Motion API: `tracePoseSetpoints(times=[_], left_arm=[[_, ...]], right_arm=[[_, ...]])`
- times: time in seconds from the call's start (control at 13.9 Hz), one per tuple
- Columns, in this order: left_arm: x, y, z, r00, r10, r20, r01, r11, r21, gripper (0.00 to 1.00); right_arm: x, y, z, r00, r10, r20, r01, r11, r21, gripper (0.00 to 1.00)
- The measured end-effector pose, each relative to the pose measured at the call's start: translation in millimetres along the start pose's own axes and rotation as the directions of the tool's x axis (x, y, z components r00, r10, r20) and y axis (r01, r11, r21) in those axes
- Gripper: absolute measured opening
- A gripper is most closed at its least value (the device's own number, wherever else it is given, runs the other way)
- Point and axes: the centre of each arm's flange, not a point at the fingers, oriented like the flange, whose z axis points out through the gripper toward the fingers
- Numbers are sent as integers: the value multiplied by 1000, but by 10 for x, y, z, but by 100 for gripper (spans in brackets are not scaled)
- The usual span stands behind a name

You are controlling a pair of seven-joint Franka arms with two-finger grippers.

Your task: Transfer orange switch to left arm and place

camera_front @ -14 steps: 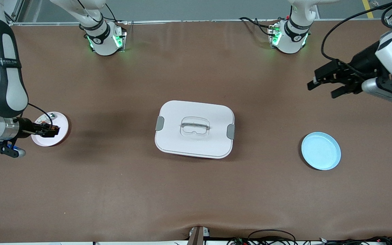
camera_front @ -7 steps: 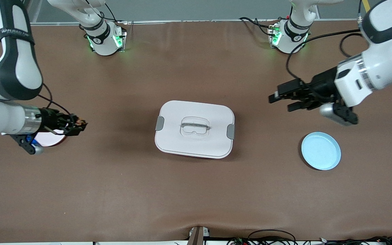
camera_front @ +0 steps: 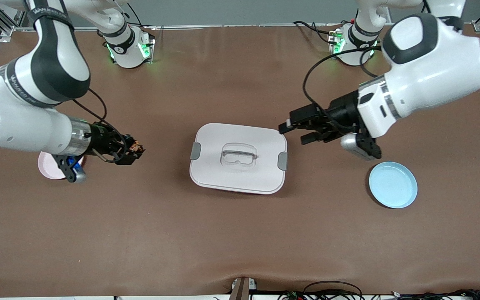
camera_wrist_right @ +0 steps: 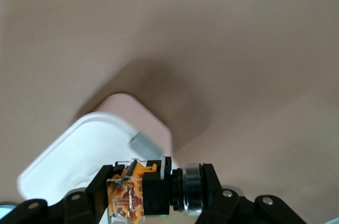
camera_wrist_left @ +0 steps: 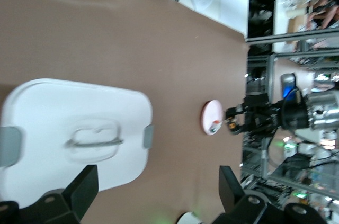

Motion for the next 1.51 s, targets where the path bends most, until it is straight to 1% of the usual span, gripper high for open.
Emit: tracePoseSetpoints(times=[0.14, 0.36, 0.57, 0.72, 0.93, 1.08, 1.29, 1.51], left_arm=[[-16, 68, 238, 999, -17, -35, 16, 999, -32, 100], [-77, 120, 583, 997, -67, -49, 63, 995, -75, 100], [-113, 120, 884, 992, -88, -87, 80, 992, -94, 100], [-172, 153, 1050, 991, -87, -106, 77, 992, -96, 100], [-266, 187, 1286, 988, -84, -128, 72, 993, -96, 100], [-326, 193, 1422, 989, -81, -126, 70, 993, -93, 100], [-342, 139, 1538, 991, -70, -116, 61, 995, -82, 100], [-284, 105, 1592, 992, -44, -119, 35, 996, -80, 100]], right_arm=[[-134, -126, 78, 998, 67, 8, -67, 997, 31, 72], [-333, -298, 171, 988, 146, 41, -149, 985, 81, 72], [-554, -480, 192, 970, 233, 72, -241, 959, 146, 72], [-703, -614, 198, 957, 273, 94, -286, 942, 175, 72], [-920, -858, 230, 939, 325, 115, -342, 921, 188, 72], [-1045, -1013, 277, 931, 343, 125, -362, 912, 193, 72], [-1155, -1163, 357, 924, 359, 132, -379, 905, 193, 72], [-1203, -1204, 379, 923, 361, 134, -382, 904, 191, 72]])
